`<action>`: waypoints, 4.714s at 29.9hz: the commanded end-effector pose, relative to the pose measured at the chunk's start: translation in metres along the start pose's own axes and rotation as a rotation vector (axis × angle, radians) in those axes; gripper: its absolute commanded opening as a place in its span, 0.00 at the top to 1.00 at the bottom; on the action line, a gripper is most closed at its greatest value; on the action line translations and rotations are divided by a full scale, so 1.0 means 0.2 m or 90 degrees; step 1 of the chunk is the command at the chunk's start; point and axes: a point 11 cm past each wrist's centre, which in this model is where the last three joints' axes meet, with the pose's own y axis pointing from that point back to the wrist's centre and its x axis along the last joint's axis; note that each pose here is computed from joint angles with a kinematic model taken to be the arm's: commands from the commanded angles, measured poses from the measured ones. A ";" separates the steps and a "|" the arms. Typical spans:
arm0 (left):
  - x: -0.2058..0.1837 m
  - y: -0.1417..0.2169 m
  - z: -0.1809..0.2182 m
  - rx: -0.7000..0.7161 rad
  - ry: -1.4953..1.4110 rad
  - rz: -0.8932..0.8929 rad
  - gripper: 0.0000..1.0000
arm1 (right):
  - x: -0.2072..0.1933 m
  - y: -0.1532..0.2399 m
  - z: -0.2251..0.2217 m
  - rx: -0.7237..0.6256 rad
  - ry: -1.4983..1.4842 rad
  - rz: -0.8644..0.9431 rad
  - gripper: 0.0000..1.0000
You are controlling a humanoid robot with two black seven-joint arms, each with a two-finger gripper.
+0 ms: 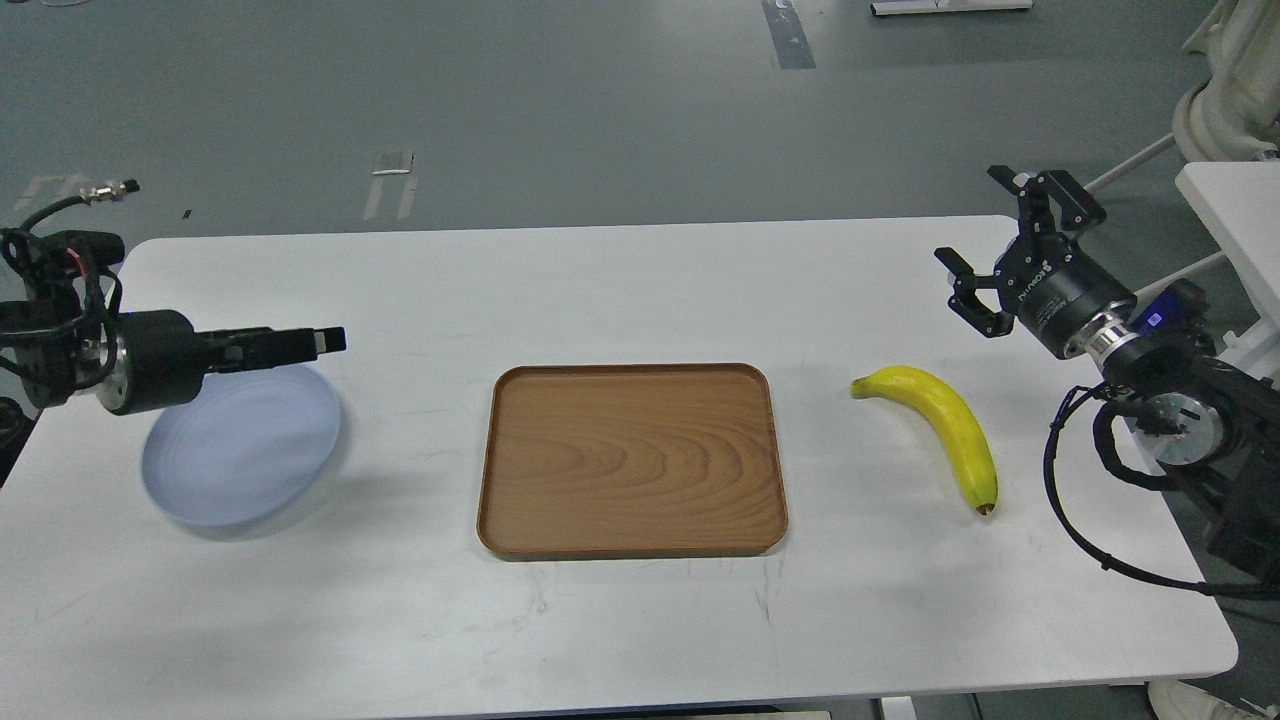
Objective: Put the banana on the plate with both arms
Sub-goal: 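Move the left gripper down to the edge of the light blue plate, then grasp the rim of the light blue plate with the left gripper, then carry the plate with the left gripper and lower it onto the wooden tray, then open the left gripper and lift it away from the plate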
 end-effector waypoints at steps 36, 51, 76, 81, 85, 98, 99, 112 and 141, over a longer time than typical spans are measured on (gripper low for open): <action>-0.40 0.12 -0.64 0.261 0.045 -0.010 0.23 | 0.04 0.03 -0.02 0.001 0.007 0.010 0.00; -0.40 0.12 -0.63 0.253 0.092 0.023 1.00 | 0.04 0.03 -0.01 0.000 0.007 0.009 0.00; 0.12 -0.06 -0.14 0.040 0.167 0.015 1.00 | 0.06 0.04 -0.04 0.002 0.014 0.014 0.00; 0.21 -0.19 0.17 -0.076 0.145 0.007 1.00 | 0.06 0.04 -0.05 0.002 0.015 0.014 0.00; 0.25 -0.37 0.47 -0.150 0.075 -0.030 1.00 | 0.08 0.05 -0.06 0.002 0.020 0.019 0.00; 0.09 -0.76 0.93 -0.201 -0.185 -0.101 1.00 | 0.07 0.04 -0.07 0.005 0.021 0.018 0.00; 0.08 -0.79 0.95 -0.202 -0.185 -0.102 1.00 | 0.07 0.04 -0.07 0.005 0.021 0.018 0.00; -0.06 -0.96 0.83 -0.116 -0.215 -0.140 1.00 | 0.08 0.05 -0.07 0.005 0.022 0.019 0.00; 0.00 -0.97 0.91 -0.151 -0.128 -0.105 0.02 | 0.08 0.05 -0.07 0.004 0.022 0.021 0.00</action>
